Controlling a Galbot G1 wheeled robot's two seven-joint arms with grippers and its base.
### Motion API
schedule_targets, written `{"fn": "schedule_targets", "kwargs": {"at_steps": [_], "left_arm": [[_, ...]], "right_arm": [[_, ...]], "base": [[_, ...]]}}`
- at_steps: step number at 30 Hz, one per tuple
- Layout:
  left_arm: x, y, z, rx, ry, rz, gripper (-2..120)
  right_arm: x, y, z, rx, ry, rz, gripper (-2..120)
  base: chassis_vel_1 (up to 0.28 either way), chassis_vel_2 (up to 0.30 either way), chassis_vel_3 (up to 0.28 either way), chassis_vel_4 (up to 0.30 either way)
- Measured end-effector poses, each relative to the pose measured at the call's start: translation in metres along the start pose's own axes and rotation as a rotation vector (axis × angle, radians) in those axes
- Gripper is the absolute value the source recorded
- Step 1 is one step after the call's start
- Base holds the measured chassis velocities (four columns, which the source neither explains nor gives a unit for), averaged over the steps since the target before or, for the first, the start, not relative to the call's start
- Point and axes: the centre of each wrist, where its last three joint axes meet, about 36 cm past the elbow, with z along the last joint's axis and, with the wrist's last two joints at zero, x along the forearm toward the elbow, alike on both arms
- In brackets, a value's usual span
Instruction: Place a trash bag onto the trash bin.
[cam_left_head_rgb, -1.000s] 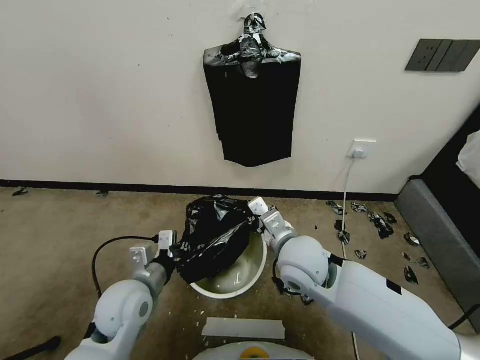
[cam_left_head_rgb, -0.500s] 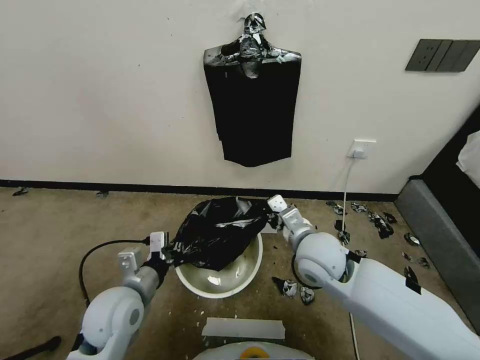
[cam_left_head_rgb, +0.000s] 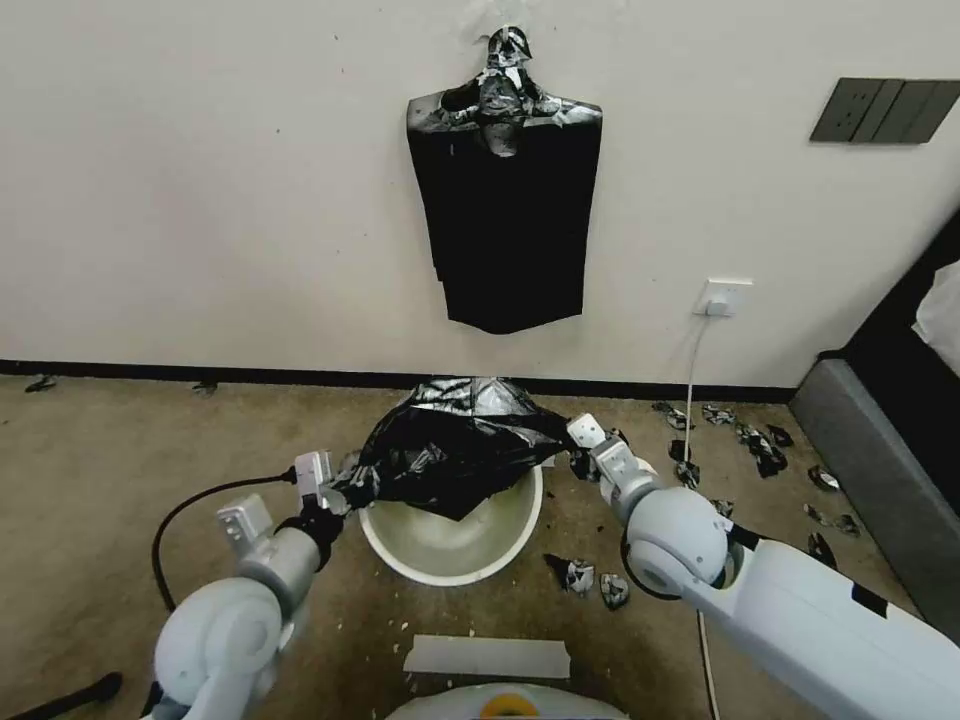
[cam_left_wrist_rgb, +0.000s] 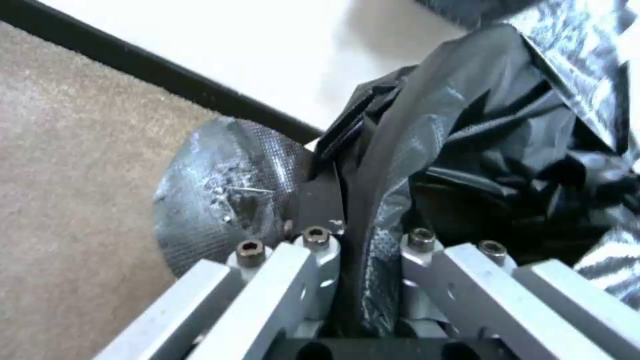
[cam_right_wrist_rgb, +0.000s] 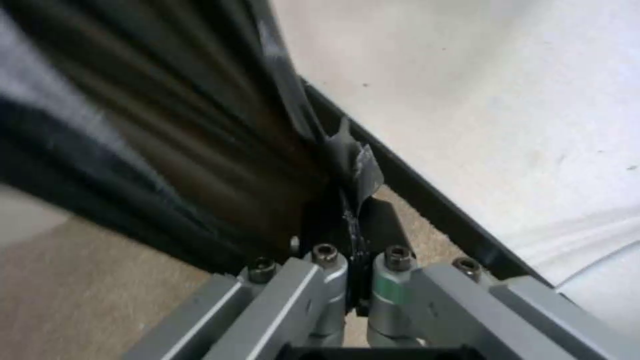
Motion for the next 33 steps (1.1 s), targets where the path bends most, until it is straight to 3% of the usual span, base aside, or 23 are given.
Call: {"fn": "schedule_targets", "kwargs": {"at_steps": [16,33], "left_arm": [[-0.008,-0.01,0.001,0.136,-0.105,0.027,5],[-0.012,-0.015,0.003,0.232,-0.149,0.014,5]], "right_arm": [[0.01,-0.007,0.02,0.009,-0.118,-0.226,0],[0.006,-0.02,0.056,0.281,-0.233,-0.268,0]], "base": [[0.0,0.0,0.0,0.0],[0.0,0.0,0.0,0.0]]}}
